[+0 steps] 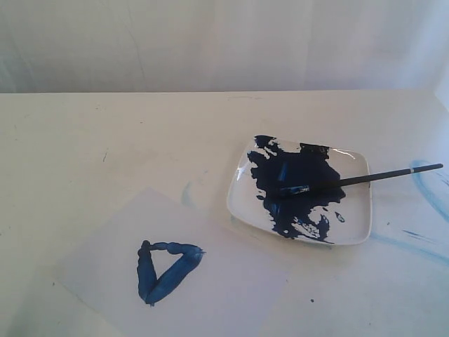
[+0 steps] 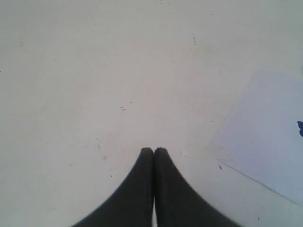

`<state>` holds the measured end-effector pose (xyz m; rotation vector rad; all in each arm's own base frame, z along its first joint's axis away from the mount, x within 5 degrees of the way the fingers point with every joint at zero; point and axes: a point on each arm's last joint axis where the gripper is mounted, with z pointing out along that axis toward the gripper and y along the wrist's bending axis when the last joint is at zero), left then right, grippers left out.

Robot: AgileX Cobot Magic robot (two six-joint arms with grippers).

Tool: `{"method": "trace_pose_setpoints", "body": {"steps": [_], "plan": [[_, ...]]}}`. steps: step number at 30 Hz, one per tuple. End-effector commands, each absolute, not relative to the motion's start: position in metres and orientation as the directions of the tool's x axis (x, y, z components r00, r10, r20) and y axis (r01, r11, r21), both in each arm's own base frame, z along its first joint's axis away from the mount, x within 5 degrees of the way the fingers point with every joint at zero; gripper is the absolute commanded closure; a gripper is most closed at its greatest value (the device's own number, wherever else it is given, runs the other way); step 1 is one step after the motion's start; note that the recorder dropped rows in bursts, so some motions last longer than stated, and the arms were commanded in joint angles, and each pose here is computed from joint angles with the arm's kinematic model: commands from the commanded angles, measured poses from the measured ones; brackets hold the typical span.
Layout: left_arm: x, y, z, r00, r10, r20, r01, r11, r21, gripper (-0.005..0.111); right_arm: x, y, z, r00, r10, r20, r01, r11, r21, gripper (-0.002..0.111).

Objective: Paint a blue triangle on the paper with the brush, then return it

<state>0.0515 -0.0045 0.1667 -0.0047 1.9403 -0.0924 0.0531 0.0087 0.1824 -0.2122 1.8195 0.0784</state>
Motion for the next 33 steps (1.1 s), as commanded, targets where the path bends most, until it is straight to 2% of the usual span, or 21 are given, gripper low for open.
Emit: {"method": "trace_pose_setpoints", "body": {"steps": [1,33], "plan": [[0.0514,-0.0045,0.1661,-0.361,-0.103,-0.927,0.020,0.993,-0.118,0.107,0.0530,0.0087,0.1829,-0.231,-0.104,-0.967,-0.187,0.980,-0.061,0.108],[0.0514,-0.0043,0.1661,-0.361,-0.106,-0.926,0.017,0.993,-0.120,0.107,0.0530,0.0087,0.1829,-0.231,-0.104,-0.967,-0.187,0.980,-0.061,0.108]]}}
